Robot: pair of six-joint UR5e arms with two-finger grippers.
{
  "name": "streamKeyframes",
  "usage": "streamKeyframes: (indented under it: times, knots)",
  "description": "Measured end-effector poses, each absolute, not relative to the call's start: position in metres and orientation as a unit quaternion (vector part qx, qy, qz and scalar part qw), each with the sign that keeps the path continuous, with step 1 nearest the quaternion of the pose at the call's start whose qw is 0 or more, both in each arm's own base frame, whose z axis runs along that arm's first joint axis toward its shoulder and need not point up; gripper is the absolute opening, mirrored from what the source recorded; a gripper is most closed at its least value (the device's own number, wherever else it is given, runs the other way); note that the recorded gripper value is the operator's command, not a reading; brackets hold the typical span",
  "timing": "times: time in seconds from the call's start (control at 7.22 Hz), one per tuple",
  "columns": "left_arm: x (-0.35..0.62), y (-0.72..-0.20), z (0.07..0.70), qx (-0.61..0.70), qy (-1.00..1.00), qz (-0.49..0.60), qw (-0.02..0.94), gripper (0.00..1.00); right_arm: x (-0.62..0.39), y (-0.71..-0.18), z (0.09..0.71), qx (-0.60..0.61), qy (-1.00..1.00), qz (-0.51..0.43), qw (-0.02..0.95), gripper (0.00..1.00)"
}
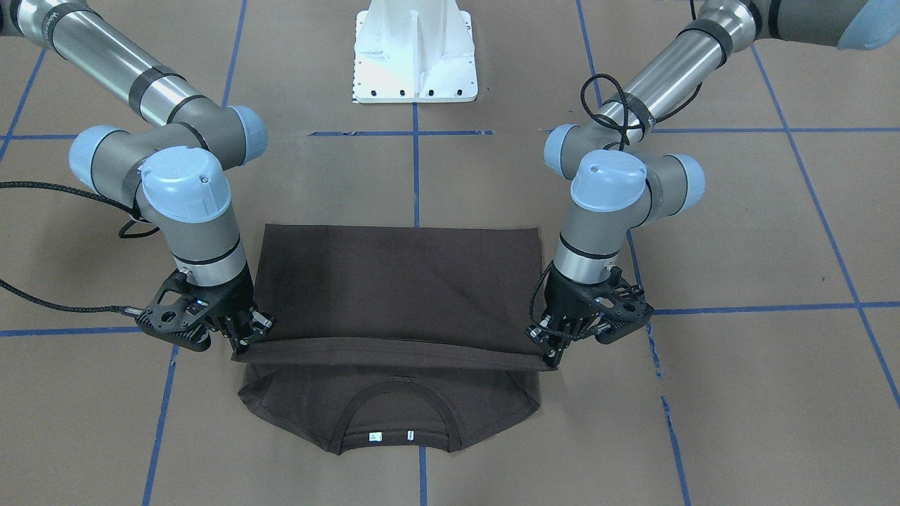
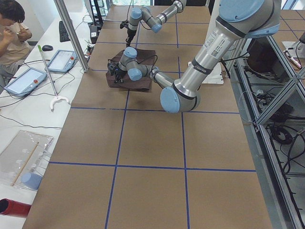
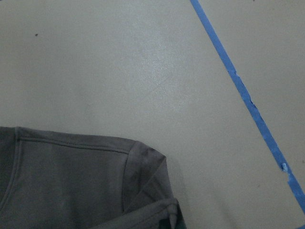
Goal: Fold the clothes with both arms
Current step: 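Lay the hem down near the collar and open both grippers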
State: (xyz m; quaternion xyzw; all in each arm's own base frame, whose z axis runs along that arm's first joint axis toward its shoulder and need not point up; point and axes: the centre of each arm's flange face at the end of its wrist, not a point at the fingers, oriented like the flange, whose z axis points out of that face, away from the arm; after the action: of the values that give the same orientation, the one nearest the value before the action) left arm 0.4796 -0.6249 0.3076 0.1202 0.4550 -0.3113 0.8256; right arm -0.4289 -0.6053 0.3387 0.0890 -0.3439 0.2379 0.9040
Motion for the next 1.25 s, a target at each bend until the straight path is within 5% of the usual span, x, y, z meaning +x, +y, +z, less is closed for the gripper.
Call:
streamKeyframes:
  times: [0.14, 0.42, 0.55, 0.97, 1.25]
  knots:
    - [0.48, -0.626, 0.311, 0.119, 0.452, -0.313, 0.827, 0.23, -0.427, -0.607, 0.339, 0.091, -0.343, 0.239, 0.904, 0.0]
    - [0.481, -0.625, 0.313, 0.118, 0.452, -0.314, 0.827, 0.43, -0.426, -0.608, 0.34, 0.093, -0.34, 0.241, 0.904, 0.45]
    - [0.48, -0.625, 0.313, 0.118, 0.454, -0.314, 0.825, 0.5, -0.429, -0.607, 0.338, 0.094, -0.341, 0.242, 0.904, 0.52]
    - [0.465, -0.611, 0.306, 0.13, 0.5, -0.298, 0.802, 0.58, -0.428, -0.603, 0.322, 0.097, -0.355, 0.244, 0.897, 0.67]
    - [0.443, -0.579, 0.303, 0.117, 0.535, -0.272, 0.791, 0.6, -0.42, -0.545, 0.326, 0.071, -0.383, 0.255, 0.885, 0.7]
